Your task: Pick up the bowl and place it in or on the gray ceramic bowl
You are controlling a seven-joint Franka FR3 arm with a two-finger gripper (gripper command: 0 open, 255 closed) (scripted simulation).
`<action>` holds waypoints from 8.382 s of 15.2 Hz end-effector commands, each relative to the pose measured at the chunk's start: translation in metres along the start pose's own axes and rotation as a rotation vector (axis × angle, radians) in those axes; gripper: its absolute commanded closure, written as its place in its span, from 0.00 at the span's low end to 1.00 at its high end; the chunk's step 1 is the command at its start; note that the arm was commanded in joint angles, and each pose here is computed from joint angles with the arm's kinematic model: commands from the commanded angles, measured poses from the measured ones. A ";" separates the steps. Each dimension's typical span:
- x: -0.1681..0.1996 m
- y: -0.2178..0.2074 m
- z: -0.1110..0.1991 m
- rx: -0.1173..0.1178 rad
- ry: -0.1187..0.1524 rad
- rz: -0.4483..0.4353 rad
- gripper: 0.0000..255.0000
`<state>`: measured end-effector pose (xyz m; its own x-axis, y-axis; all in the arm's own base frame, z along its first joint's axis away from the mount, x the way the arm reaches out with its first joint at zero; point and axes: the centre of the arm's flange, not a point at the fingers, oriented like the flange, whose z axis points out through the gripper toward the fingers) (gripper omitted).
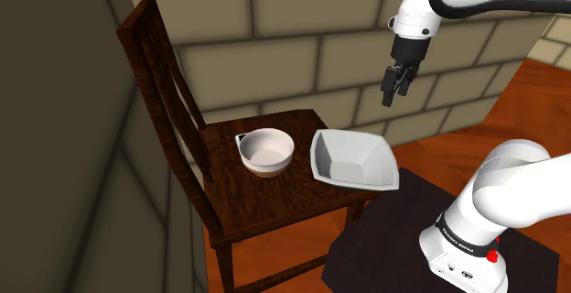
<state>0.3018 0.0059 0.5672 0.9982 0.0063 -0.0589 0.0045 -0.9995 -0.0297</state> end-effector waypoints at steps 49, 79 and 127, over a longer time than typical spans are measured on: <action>0.216 -0.190 0.149 0.118 0.040 -0.061 1.00; 0.207 -0.194 0.001 0.118 0.040 -0.061 1.00; 0.017 -0.051 0.071 0.118 0.040 -0.061 0.00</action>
<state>0.3144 0.0591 0.4972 0.9979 0.0629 -0.0135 0.0602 -0.9869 -0.1497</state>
